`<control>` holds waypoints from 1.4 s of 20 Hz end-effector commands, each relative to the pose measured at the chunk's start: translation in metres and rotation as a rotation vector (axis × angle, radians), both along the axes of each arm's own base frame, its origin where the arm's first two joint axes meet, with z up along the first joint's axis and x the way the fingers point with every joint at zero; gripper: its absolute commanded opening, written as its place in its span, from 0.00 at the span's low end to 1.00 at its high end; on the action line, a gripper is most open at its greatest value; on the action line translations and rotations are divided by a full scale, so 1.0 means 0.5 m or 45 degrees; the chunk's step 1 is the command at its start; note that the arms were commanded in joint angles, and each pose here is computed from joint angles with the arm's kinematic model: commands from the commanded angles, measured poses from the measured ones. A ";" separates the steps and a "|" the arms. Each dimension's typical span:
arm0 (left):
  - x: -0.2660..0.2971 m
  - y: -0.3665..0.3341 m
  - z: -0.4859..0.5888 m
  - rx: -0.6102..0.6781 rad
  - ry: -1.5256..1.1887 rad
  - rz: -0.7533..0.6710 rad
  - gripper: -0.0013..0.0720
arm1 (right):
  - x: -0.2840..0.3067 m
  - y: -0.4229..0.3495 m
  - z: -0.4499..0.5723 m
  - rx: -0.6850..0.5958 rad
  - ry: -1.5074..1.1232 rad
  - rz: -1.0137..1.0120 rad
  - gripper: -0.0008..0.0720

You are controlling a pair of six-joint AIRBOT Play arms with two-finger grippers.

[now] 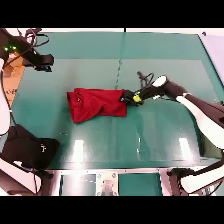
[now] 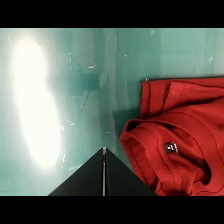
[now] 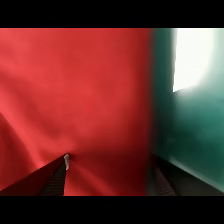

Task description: Fold the shirts.

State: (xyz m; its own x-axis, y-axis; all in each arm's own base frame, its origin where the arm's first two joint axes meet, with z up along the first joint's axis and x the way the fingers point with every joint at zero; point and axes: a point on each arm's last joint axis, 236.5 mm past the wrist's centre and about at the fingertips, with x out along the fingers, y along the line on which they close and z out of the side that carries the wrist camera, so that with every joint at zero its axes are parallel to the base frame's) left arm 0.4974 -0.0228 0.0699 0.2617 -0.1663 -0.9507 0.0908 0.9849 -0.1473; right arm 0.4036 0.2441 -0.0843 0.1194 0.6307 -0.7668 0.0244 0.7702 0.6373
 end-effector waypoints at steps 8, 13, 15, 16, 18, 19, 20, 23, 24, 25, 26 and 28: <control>-0.006 -0.003 -0.006 -0.009 0.019 -0.003 0.05 | 0.074 0.133 0.139 0.202 -0.213 0.116 0.04; -0.020 -0.004 -0.009 -0.008 0.056 -0.010 0.05 | 0.180 -0.017 0.523 0.291 -0.645 -0.048 0.04; -0.028 -0.005 -0.010 -0.010 0.079 -0.016 0.05 | 0.198 -0.161 0.630 0.303 -0.687 -0.249 0.04; -0.032 -0.006 -0.011 -0.013 0.090 -0.019 0.05 | 0.199 -0.235 0.661 0.297 -0.693 -0.345 0.04; -0.038 -0.007 -0.012 -0.013 0.103 -0.036 0.05 | 0.194 -0.390 0.699 0.270 -0.706 -0.555 0.04; -0.039 -0.007 -0.012 -0.012 0.104 -0.045 0.05 | 0.190 -0.467 0.713 0.256 -0.715 -0.669 0.04; -0.041 -0.007 -0.012 -0.012 0.110 -0.046 0.05 | 0.184 -0.539 0.722 0.245 -0.721 -0.779 0.04; -0.045 -0.008 -0.013 -0.012 0.121 -0.048 0.05 | 0.159 -0.712 0.724 0.213 -0.715 -1.043 0.04; -0.045 -0.008 -0.013 -0.012 0.121 -0.048 0.05 | 0.151 -0.770 0.719 0.183 -0.720 -1.138 0.04; -0.045 -0.008 -0.013 -0.012 0.120 -0.048 0.05 | 0.141 -0.824 0.712 0.151 -0.724 -1.228 0.04; -0.045 -0.008 -0.013 -0.012 0.120 -0.048 0.05 | 0.129 -0.873 0.700 0.120 -0.718 -1.309 0.04; -0.045 -0.008 -0.013 -0.012 0.120 -0.048 0.05 | 0.104 -0.939 0.671 0.092 -0.688 -1.409 0.04</control>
